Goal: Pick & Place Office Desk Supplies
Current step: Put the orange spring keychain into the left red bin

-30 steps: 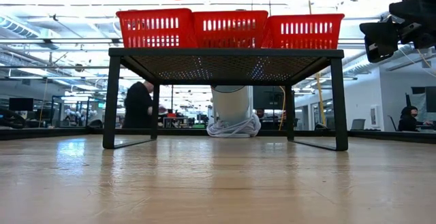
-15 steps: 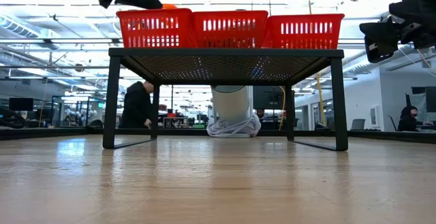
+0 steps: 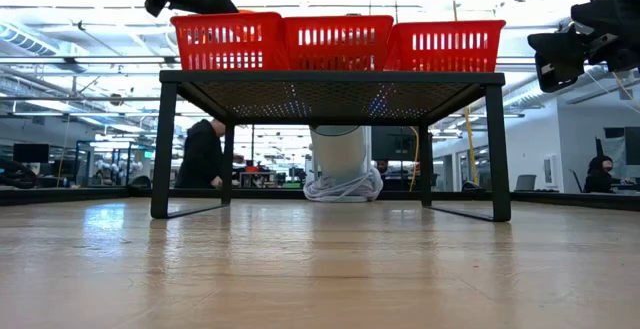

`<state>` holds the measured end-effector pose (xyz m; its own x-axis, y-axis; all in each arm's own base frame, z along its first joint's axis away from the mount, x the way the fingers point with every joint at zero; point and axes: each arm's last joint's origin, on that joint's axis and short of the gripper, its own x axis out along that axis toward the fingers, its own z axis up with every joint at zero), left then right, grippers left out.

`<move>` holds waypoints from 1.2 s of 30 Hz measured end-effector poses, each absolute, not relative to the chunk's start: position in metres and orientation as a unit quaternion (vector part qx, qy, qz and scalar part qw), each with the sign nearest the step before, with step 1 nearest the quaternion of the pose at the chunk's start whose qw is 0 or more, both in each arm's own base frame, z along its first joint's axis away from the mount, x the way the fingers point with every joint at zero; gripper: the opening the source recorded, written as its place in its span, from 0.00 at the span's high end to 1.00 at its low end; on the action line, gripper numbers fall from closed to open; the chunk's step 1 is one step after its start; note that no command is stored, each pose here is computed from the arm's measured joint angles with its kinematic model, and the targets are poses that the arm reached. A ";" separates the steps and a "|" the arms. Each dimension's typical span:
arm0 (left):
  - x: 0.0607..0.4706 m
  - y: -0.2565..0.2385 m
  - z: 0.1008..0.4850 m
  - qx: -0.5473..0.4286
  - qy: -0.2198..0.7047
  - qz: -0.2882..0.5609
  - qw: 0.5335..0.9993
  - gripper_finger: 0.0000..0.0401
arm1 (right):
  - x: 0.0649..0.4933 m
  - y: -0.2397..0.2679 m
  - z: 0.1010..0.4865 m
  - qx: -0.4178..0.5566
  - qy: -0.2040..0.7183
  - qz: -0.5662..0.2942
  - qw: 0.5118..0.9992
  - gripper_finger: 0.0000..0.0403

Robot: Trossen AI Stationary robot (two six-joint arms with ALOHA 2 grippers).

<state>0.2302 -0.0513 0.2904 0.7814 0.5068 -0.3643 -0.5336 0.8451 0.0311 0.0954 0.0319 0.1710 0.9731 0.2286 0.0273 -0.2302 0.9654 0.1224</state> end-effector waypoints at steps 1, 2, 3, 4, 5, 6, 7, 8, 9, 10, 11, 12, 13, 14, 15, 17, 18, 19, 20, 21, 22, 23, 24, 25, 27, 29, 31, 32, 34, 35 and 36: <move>0.230 -0.051 0.290 -0.037 0.182 0.276 0.943 0.90 | 0.095 0.032 0.171 0.062 -0.006 0.116 0.991 0.49; 0.230 -0.051 0.290 -0.039 0.182 0.276 0.943 0.90 | 0.095 0.032 0.171 0.062 -0.006 0.116 0.991 0.49; 0.230 -0.051 0.290 -0.042 0.181 0.277 0.943 0.90 | 0.095 0.032 0.171 0.062 -0.006 0.116 0.991 0.49; 0.230 -0.051 0.290 -0.042 0.181 0.277 0.943 0.90 | 0.095 0.032 0.171 0.062 -0.006 0.116 0.991 0.49; 0.230 -0.051 0.290 -0.042 0.181 0.277 0.943 0.90 | 0.095 0.032 0.171 0.062 -0.006 0.116 0.991 0.49; 0.230 -0.051 0.290 -0.043 0.181 0.277 0.943 0.90 | 0.095 0.032 0.171 0.062 -0.006 0.116 0.991 0.49; 0.230 -0.051 0.290 -0.043 0.181 0.277 0.943 0.90 | 0.095 0.032 0.171 0.062 -0.007 0.116 0.991 0.49; 0.230 -0.051 0.290 -0.043 0.181 0.277 0.943 0.90 | 0.095 0.032 0.171 0.062 -0.007 0.116 0.991 0.49; 0.230 -0.051 0.290 -0.043 0.180 0.277 0.943 0.90 | 0.095 0.032 0.171 0.062 -0.006 0.116 0.991 0.49; 0.230 -0.051 0.290 -0.043 0.180 0.277 0.943 0.90 | 0.095 0.032 0.171 0.062 -0.006 0.116 0.991 0.49; 0.230 -0.051 0.290 -0.044 0.180 0.277 0.943 0.90 | 0.095 0.032 0.171 0.062 -0.006 0.116 0.991 0.49; 0.230 -0.051 0.290 -0.044 0.180 0.277 0.943 0.90 | 0.095 0.032 0.171 0.062 -0.007 0.116 0.991 0.49; 0.230 -0.051 0.290 -0.044 0.180 0.277 0.943 0.90 | 0.095 0.032 0.171 0.062 -0.006 0.116 0.991 0.49; 0.230 -0.051 0.290 -0.044 0.180 0.277 0.943 0.90 | 0.095 0.032 0.171 0.062 -0.007 0.116 0.991 0.49; 0.230 -0.051 0.290 -0.044 0.180 0.277 0.943 0.90 | 0.095 0.032 0.171 0.062 -0.007 0.116 0.991 0.49; 0.230 -0.051 0.290 -0.044 0.180 0.277 0.943 0.90 | 0.095 0.032 0.171 0.062 -0.006 0.116 0.991 0.49; 0.230 -0.051 0.290 -0.044 0.180 0.277 0.943 0.90 | 0.095 0.032 0.171 0.062 -0.007 0.116 0.991 0.49; 0.230 -0.051 0.290 -0.044 0.180 0.277 0.943 0.90 | 0.095 0.032 0.171 0.062 -0.007 0.116 0.991 0.49; 0.230 -0.051 0.290 -0.046 0.180 0.277 0.943 0.90 | 0.095 0.032 0.171 0.062 -0.006 0.116 0.991 0.49; 0.230 -0.051 0.290 -0.049 0.179 0.278 0.943 0.90 | 0.095 0.032 0.171 0.062 -0.006 0.116 0.991 0.49; 0.230 -0.051 0.290 -0.055 0.177 0.279 0.942 0.90 | 0.095 0.032 0.171 0.062 -0.007 0.116 0.991 0.49; 0.230 -0.051 0.290 -0.061 0.175 0.280 0.942 0.90 | 0.095 0.032 0.171 0.062 -0.007 0.116 0.991 0.49; 0.230 -0.051 0.290 -0.069 0.173 0.281 0.941 0.90 | 0.095 0.032 0.171 0.062 -0.007 0.116 0.991 0.49; 0.230 -0.051 0.290 -0.076 0.171 0.283 0.941 0.90 | 0.095 0.032 0.171 0.062 -0.006 0.116 0.991 0.49; 0.230 -0.051 0.290 -0.086 0.168 0.285 0.940 0.90 | 0.095 0.032 0.171 0.062 -0.006 0.116 0.991 0.49; 0.230 -0.051 0.290 -0.092 0.166 0.286 0.939 0.90 | 0.095 0.032 0.171 0.062 -0.007 0.116 0.991 0.49; 0.230 -0.051 0.290 -0.093 0.166 0.286 0.939 0.90 | 0.095 0.032 0.171 0.062 -0.006 0.116 0.991 0.49; 0.230 -0.051 0.290 -0.093 0.166 0.286 0.939 0.90 | 0.095 0.032 0.171 0.062 -0.007 0.116 0.991 0.49; 0.230 -0.051 0.290 -0.093 0.166 0.286 0.939 0.90 | 0.095 0.032 0.171 0.062 -0.006 0.116 0.991 0.49; 0.230 -0.051 0.290 -0.093 0.166 0.286 0.939 0.90 | 0.095 0.032 0.171 0.062 -0.006 0.116 0.991 0.49; 0.230 -0.051 0.290 -0.093 0.166 0.286 0.939 0.90 | 0.095 0.032 0.171 0.062 -0.006 0.116 0.991 0.49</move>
<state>0.2302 -0.0513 0.2905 0.7818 0.5061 -0.3643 -0.5678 0.8192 -0.0806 0.0954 0.0319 0.1710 0.9732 0.2282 0.0272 -0.2299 0.9655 0.1220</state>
